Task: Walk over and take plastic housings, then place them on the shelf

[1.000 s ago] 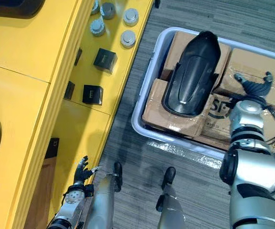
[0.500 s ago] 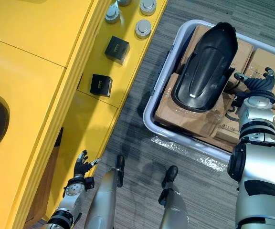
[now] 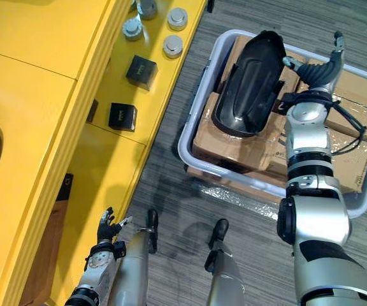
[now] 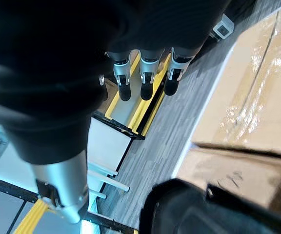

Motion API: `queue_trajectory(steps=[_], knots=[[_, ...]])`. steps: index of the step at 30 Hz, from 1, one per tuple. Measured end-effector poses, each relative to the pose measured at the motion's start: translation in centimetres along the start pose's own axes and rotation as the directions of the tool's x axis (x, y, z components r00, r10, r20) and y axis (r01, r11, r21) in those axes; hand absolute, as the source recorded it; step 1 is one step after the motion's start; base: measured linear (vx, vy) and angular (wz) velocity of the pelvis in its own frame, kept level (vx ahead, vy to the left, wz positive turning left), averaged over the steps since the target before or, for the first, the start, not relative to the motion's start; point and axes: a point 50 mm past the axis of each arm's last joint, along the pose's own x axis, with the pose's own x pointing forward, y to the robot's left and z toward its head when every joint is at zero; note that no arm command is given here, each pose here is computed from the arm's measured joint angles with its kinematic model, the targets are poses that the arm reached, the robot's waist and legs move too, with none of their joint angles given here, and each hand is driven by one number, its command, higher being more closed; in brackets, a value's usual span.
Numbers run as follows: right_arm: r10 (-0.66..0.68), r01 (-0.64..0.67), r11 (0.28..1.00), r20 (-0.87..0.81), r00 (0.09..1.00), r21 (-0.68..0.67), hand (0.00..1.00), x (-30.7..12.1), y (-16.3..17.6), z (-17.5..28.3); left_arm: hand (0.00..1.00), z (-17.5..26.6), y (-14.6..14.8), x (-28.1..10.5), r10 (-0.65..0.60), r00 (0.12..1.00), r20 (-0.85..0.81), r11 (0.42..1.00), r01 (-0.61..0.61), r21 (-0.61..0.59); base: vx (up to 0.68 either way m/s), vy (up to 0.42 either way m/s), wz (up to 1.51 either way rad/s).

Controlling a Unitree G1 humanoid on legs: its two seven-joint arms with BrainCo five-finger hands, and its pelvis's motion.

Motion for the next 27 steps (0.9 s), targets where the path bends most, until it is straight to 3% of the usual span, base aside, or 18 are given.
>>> queue_trajectory(steps=[4, 20, 21, 27], knots=[[0.050, -0.052, 0.998, -0.060, 0.997, -0.036, 0.00, -0.8, 1.8, -1.5, 0.00, -0.1, 0.1, 0.0, 0.016, 1.000, -0.003, 1.000, -0.016, -0.007, 0.00, -0.010, 0.07], [0.005, -0.033, 0.995, -0.276, 0.961, -0.095, 0.00, -1.3, 1.1, -5.5, 0.00, -1.2, 0.4, -0.1, 0.049, 0.997, -0.061, 0.999, -0.050, -0.014, -0.02, -0.005, 0.08], [-0.005, -0.022, 0.996, -0.293, 0.956, -0.090, 1.00, -1.3, 1.0, -5.7, 0.00, -1.2, 0.4, -0.1, 0.049, 0.997, -0.061, 0.999, -0.050, -0.014, 0.00, 0.000, 0.00], [-0.066, 0.036, 0.995, -0.350, 0.934, -0.090, 1.00, -0.6, -0.9, -6.2, 0.00, -1.3, 0.4, -0.1, 0.047, 0.997, -0.066, 0.999, -0.048, -0.013, 0.00, 0.000, 0.00]])
